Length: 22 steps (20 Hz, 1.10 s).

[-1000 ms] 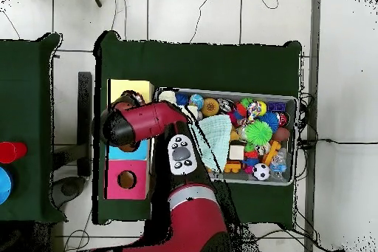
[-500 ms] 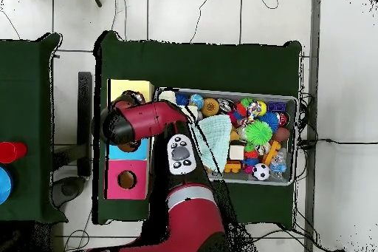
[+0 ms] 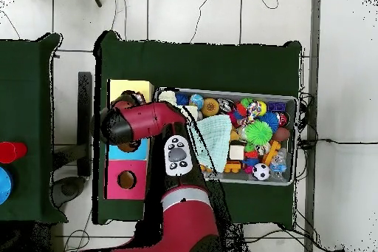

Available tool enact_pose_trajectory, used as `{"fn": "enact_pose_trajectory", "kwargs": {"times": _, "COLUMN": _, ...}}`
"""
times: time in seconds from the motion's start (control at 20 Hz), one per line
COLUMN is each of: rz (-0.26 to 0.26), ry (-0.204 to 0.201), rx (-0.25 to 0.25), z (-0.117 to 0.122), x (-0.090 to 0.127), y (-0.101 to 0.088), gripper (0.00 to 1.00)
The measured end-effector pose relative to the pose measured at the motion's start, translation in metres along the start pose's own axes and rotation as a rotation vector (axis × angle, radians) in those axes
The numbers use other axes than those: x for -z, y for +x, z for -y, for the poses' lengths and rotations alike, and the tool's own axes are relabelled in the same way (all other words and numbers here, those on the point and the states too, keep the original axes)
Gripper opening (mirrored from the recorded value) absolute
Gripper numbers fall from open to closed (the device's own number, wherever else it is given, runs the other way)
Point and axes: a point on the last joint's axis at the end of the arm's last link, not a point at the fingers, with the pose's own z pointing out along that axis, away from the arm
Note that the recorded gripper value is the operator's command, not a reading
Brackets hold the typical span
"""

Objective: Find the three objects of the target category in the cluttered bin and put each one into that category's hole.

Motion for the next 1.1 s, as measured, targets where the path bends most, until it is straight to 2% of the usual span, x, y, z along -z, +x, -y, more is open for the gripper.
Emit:
{"fn": "enact_pose_trajectory", "kwargs": {"times": 1.05, "rz": -0.004, "ry": 0.016, "rx": 0.001, "z": -0.0026, "x": 0.0004, "y": -0.0010, "gripper": 1.00}}
{"fn": "enact_pose_trajectory", "kwargs": {"times": 1.1, "rz": -0.004, "ry": 0.018, "rx": 0.002, "z": -0.0030, "x": 0.0005, "y": -0.0012, "gripper": 0.00}}
